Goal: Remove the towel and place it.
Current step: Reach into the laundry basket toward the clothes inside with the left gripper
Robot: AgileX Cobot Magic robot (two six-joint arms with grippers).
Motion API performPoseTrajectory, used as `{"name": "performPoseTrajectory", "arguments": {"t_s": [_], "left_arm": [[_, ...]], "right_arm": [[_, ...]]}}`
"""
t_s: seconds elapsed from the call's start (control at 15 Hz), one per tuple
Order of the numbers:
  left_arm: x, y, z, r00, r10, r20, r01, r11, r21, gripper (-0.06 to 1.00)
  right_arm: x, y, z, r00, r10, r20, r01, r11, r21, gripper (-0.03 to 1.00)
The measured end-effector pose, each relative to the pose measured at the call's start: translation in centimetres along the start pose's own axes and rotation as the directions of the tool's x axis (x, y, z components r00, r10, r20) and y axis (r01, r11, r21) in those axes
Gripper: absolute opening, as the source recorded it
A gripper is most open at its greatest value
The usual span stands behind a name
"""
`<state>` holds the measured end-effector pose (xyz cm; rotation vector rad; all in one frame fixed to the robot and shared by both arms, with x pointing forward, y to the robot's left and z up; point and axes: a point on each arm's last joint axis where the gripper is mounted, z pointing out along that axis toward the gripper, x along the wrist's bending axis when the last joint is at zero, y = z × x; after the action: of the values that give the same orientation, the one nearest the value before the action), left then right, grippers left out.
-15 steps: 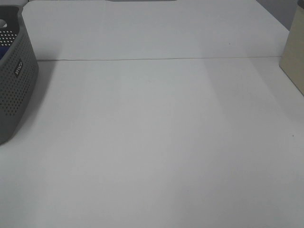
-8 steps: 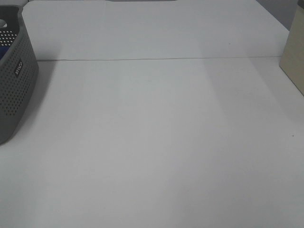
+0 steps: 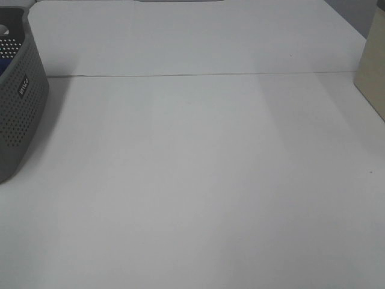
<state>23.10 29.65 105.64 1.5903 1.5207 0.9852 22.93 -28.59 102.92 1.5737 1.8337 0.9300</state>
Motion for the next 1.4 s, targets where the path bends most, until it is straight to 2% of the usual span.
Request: {"name": "performPoseTrajectory", "arguments": {"t_s": [1.4], "left_arm": [[-0.01,-0.05,-0.08,1.0,0.0,0.0,0.0,1.0,-0.006,0.99]], "right_arm": [[0.0,0.0,0.0,1.0,0.0,0.0,0.0,1.0,0.0,0.74]]}}
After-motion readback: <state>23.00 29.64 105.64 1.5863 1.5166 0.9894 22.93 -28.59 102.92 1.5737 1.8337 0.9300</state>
